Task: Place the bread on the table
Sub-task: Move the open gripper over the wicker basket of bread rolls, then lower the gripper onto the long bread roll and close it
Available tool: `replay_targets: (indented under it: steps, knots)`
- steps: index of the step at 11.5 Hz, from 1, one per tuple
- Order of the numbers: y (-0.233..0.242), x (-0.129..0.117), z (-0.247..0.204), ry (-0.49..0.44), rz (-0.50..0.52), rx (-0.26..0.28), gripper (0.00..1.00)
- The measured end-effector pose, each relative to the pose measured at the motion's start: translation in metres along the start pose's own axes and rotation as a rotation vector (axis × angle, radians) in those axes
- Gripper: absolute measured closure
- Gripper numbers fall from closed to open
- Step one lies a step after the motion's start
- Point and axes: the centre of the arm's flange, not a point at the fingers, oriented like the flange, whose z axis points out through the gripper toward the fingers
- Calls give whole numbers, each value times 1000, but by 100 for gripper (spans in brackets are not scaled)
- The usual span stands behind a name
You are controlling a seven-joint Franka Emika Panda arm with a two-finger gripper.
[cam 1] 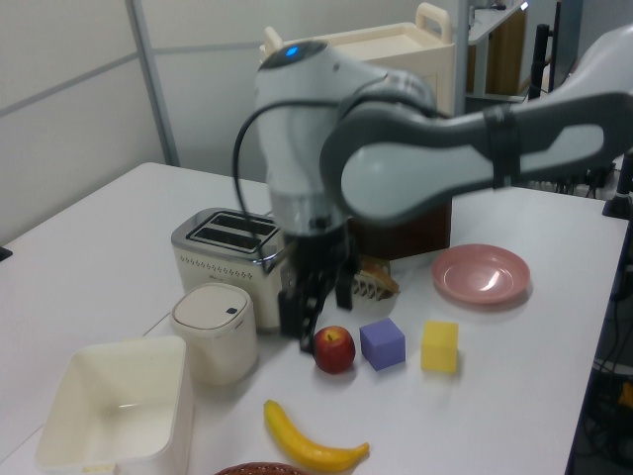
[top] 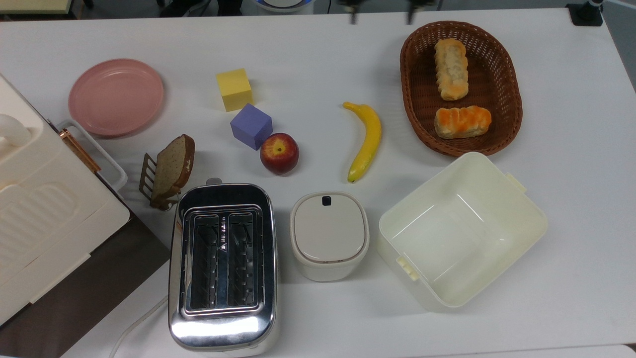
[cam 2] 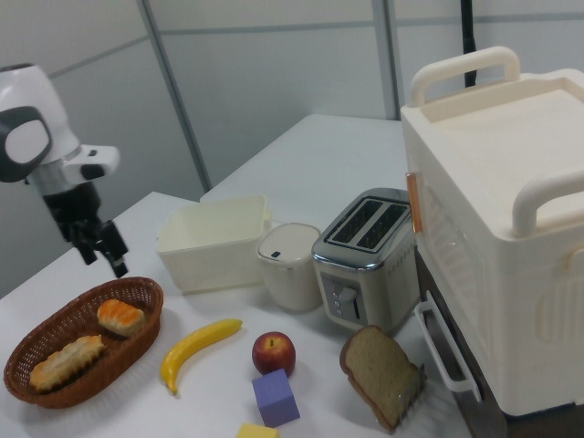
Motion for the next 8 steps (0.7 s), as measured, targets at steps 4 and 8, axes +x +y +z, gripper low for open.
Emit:
replay_targets:
  steps: [4,8]
  knots:
    - [-102,-32,39,-37,25,-39,0]
    - [-168,-73,100,-72,5,-73,0]
